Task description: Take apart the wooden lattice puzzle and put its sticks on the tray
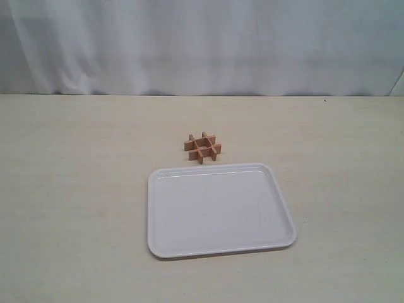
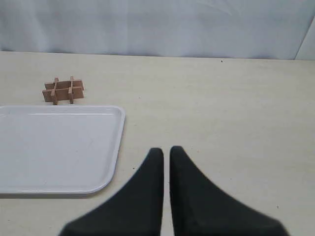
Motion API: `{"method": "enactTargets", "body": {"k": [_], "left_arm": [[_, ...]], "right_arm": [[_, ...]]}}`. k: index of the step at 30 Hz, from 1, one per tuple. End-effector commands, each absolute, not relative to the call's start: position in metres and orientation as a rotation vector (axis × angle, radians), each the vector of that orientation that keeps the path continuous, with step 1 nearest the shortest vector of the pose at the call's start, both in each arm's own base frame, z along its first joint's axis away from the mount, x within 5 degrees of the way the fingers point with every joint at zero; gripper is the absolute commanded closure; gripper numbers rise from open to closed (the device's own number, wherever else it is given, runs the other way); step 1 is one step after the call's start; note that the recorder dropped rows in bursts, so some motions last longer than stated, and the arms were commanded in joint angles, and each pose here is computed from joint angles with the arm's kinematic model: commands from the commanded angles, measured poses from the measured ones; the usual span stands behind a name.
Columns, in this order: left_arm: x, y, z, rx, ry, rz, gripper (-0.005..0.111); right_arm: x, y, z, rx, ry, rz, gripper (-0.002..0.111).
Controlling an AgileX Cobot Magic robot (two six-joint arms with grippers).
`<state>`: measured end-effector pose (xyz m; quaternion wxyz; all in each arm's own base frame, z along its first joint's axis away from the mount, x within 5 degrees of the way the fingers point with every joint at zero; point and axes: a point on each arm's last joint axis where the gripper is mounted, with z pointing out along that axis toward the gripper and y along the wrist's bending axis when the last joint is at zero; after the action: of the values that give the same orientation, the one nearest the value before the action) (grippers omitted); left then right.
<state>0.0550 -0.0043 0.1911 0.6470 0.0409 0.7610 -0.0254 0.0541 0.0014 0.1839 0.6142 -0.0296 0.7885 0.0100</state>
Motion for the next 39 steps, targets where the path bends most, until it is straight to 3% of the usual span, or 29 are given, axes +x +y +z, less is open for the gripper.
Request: {"method": "enactTargets", "body": {"k": [1, 29, 39], "left_arm": [[0.055, -0.004, 0.191, 0.091, 1.723, -0.063, 0.107], [0.055, -0.004, 0.191, 0.091, 1.723, -0.063, 0.107], [0.055, -0.004, 0.191, 0.091, 1.723, -0.063, 0.107]], "right_arm": [[0.054, 0.001, 0.183, -0.069, 1.816, 0.013, 0.104], [0.055, 0.001, 0.188, -0.091, 1.759, -0.006, 0.104], [0.055, 0.003, 0.220, 0.288, 1.391, 0.448, 0.104]]}}
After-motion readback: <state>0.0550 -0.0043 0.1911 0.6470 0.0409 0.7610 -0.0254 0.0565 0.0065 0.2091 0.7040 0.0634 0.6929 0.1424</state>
